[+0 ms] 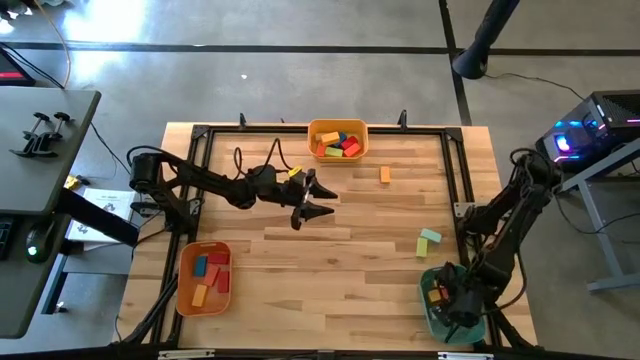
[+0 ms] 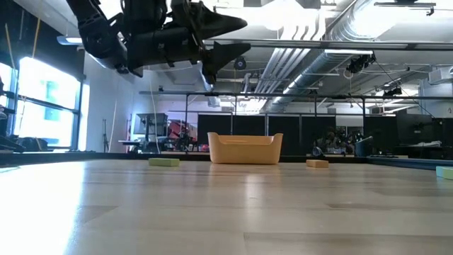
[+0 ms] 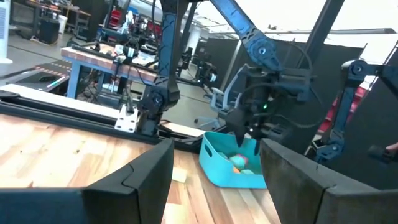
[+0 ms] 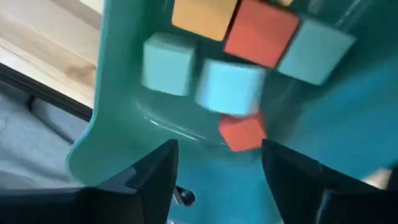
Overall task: Sort blocks by size
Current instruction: Put the blue narrow rectangular block into the orange bin
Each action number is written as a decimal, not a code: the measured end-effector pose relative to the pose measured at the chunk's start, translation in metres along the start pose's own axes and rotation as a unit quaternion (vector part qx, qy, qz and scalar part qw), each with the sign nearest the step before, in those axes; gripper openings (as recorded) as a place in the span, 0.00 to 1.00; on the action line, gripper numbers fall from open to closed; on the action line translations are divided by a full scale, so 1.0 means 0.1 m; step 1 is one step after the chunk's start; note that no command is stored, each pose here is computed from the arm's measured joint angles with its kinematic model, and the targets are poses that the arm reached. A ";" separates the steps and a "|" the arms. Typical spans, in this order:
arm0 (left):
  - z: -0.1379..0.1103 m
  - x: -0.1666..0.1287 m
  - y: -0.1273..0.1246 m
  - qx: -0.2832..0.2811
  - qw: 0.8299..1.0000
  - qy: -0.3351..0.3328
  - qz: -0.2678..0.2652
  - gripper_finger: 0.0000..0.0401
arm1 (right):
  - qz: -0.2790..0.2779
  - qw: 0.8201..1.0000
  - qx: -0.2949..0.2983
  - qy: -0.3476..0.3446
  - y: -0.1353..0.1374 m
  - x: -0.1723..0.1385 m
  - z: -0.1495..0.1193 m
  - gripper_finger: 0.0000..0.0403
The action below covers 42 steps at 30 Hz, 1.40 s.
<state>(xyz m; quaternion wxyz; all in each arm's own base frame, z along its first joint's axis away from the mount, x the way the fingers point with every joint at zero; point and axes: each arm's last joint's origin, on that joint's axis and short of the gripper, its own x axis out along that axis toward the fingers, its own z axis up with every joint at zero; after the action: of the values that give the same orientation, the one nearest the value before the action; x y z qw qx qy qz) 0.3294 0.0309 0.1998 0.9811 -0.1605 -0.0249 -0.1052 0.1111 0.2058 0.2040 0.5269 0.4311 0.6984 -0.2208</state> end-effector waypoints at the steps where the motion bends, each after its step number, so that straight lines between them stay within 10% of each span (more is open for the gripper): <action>1: 0.00 0.00 0.00 0.000 1.000 -0.001 0.001 0.55 | -0.004 1.000 -0.002 -0.001 0.01 -0.06 0.01 0.57; 13: -0.01 0.01 -0.03 0.027 0.999 -0.006 0.015 0.55 | -0.060 0.955 -0.063 -0.284 0.04 -0.80 0.61 0.59; 24: -0.03 0.03 -0.08 0.032 0.999 -0.014 0.042 0.55 | -0.130 0.971 0.039 -0.198 -0.31 -0.58 1.58 0.57; 36: -0.10 0.02 -0.01 0.067 0.990 0.013 0.123 0.55 | -0.093 0.983 0.088 -0.129 -0.69 -0.14 1.88 0.46; 42: -0.13 0.03 -0.04 0.075 0.990 0.022 0.121 0.55 | -0.046 0.977 0.054 -0.203 -0.54 -0.19 1.98 0.42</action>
<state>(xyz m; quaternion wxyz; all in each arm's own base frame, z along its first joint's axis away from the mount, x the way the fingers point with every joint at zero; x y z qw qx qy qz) 0.3317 0.0221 0.1894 0.9962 -0.0858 0.0088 0.0131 0.1754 0.0188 0.1448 0.6228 0.3724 0.5829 -0.3657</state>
